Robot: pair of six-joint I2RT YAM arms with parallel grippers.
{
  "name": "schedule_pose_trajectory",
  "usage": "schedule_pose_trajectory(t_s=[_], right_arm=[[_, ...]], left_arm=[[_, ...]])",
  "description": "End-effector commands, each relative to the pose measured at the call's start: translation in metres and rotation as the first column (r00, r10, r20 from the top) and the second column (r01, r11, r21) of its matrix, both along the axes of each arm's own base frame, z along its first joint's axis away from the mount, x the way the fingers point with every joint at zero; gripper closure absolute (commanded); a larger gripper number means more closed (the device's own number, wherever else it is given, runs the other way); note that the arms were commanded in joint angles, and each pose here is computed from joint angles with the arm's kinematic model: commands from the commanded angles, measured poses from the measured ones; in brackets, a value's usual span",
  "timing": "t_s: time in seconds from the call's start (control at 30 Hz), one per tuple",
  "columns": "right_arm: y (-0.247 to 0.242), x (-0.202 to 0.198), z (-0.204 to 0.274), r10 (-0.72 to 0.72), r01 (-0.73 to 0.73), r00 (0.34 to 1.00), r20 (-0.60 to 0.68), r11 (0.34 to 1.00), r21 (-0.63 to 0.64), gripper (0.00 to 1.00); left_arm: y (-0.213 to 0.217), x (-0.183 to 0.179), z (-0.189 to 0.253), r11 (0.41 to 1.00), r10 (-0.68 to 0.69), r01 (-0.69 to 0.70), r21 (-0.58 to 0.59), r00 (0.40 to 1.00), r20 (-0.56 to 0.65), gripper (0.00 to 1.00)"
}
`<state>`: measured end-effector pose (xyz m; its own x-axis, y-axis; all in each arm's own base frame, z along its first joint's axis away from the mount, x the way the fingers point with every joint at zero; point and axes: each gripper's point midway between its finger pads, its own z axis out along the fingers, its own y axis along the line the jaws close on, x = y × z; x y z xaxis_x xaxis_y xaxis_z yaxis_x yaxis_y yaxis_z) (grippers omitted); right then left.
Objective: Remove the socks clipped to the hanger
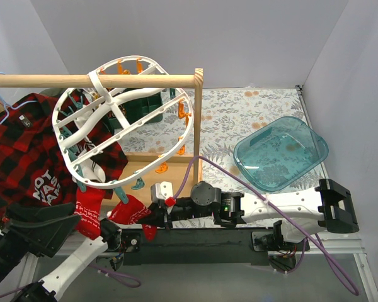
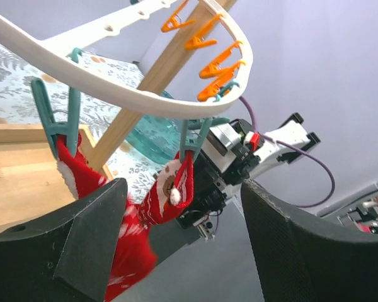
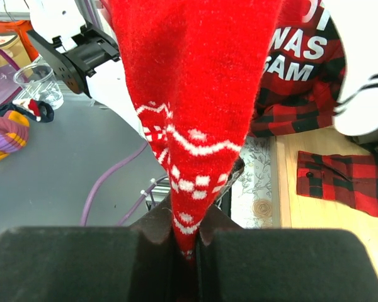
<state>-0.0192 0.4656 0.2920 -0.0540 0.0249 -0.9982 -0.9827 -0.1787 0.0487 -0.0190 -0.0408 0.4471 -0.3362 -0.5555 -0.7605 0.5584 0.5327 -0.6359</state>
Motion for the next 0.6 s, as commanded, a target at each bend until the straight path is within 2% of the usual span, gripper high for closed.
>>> schedule_pose_trajectory(t_s=[0.0, 0.27, 0.4, 0.47, 0.57], right_arm=[[0.003, 0.0, 0.024, 0.012, -0.011, 1.0, -0.001, 0.998, 0.066, 0.89], [0.003, 0.004, 0.02, 0.009, -0.009, 1.0, -0.006, 0.999, 0.053, 0.89], [0.005, 0.004, 0.018, 0.007, -0.007, 1.0, -0.006, 0.999, 0.047, 0.89], [0.006, 0.004, 0.018, 0.009, -0.009, 1.0, -0.006, 0.999, 0.047, 0.89], [0.007, 0.005, 0.019, 0.006, -0.006, 1.0, -0.008, 0.999, 0.046, 0.89]], left_arm=[[0.017, 0.015, -0.015, 0.99, 0.125, -0.121, 0.072, 0.99, -0.065, 0.29], [0.015, 0.014, 0.008, 0.991, 0.109, -0.111, 0.071, 0.994, 0.027, 0.27], [-0.018, 0.017, 0.015, 0.997, -0.038, 0.035, 0.064, 0.997, 0.059, 0.28], [-0.043, 0.027, -0.001, 0.988, -0.124, 0.124, 0.097, 0.992, -0.003, 0.3], [-0.058, 0.036, -0.011, 0.978, -0.164, 0.167, 0.126, 0.986, -0.034, 0.3]])
